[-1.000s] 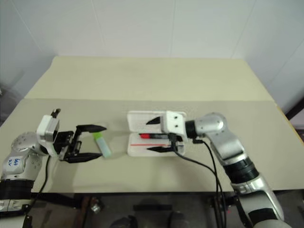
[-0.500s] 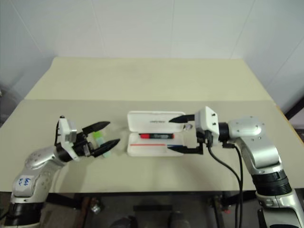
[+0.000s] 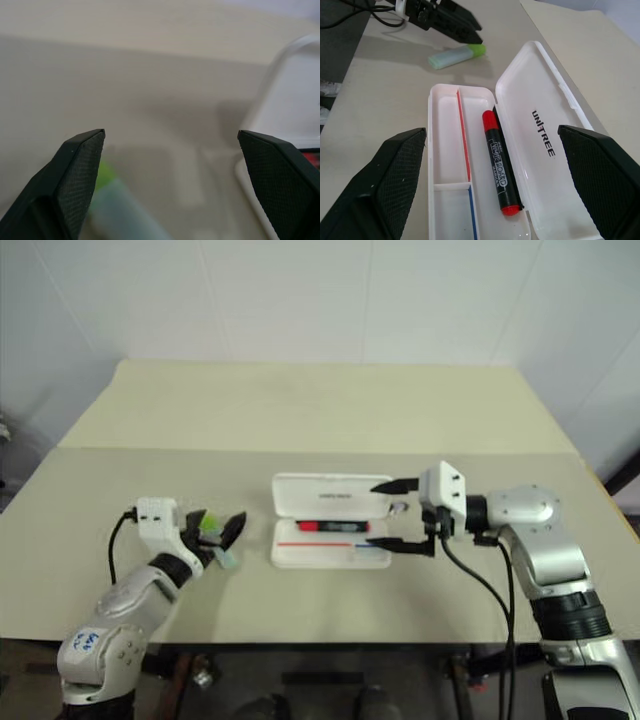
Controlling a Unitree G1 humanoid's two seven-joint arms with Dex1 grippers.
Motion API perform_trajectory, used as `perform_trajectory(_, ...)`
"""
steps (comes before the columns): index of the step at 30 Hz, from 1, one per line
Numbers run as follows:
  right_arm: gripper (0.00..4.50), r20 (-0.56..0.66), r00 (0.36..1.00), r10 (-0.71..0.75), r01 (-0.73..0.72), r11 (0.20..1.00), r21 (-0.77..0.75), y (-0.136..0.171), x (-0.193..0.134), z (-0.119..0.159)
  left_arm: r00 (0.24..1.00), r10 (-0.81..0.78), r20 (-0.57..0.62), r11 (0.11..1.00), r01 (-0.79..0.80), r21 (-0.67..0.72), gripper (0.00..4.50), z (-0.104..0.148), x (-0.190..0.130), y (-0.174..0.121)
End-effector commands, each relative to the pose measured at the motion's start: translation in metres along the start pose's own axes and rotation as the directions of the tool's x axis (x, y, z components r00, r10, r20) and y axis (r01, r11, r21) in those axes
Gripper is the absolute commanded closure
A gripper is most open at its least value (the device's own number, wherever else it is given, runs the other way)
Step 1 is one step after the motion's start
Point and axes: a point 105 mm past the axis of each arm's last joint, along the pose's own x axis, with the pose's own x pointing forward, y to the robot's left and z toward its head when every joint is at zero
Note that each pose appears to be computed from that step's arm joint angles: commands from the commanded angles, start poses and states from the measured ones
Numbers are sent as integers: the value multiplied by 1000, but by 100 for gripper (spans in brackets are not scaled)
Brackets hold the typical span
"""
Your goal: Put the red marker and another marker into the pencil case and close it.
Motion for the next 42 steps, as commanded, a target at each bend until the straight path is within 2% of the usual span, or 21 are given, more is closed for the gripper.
perform_trajectory(1, 3, 18, 1000, -2, 3, 999, -53, -5, 2, 10, 992, 112, -66, 994, -111, 21, 0, -1, 2, 5)
perform_trajectory(6, 3, 15, 1000, -10, 11, 998, -55, -6, 1, 10, 963, 172, -205, 985, -175, 8, 0, -16, 4, 3)
perform_trajectory(16, 3, 9, 999, -39, 40, 998, -56, -8, -2, 10, 899, 207, -387, 977, -206, 44, 0, -34, 8, 3)
perform_trajectory(19, 0, 8, 999, -46, 47, 997, -59, -9, -2, 10, 877, 224, -425, 973, -222, 54, 55, -39, 8, 5)
perform_trajectory(28, 0, 6, 998, -59, 59, 996, -63, -11, -2, 10, 862, 218, -457, 975, -209, 71, 339, -43, 8, 3)
perform_trajectory(35, 0, 4, 998, -68, 68, 995, -68, -13, -3, 10, 882, 216, -420, 976, -196, 92, 343, -36, 11, 6)
perform_trajectory(42, 0, -22, 998, -54, 53, 998, -36, -8, -14, 5, 979, 89, -186, 996, -82, 46, 343, 13, 21, 5)
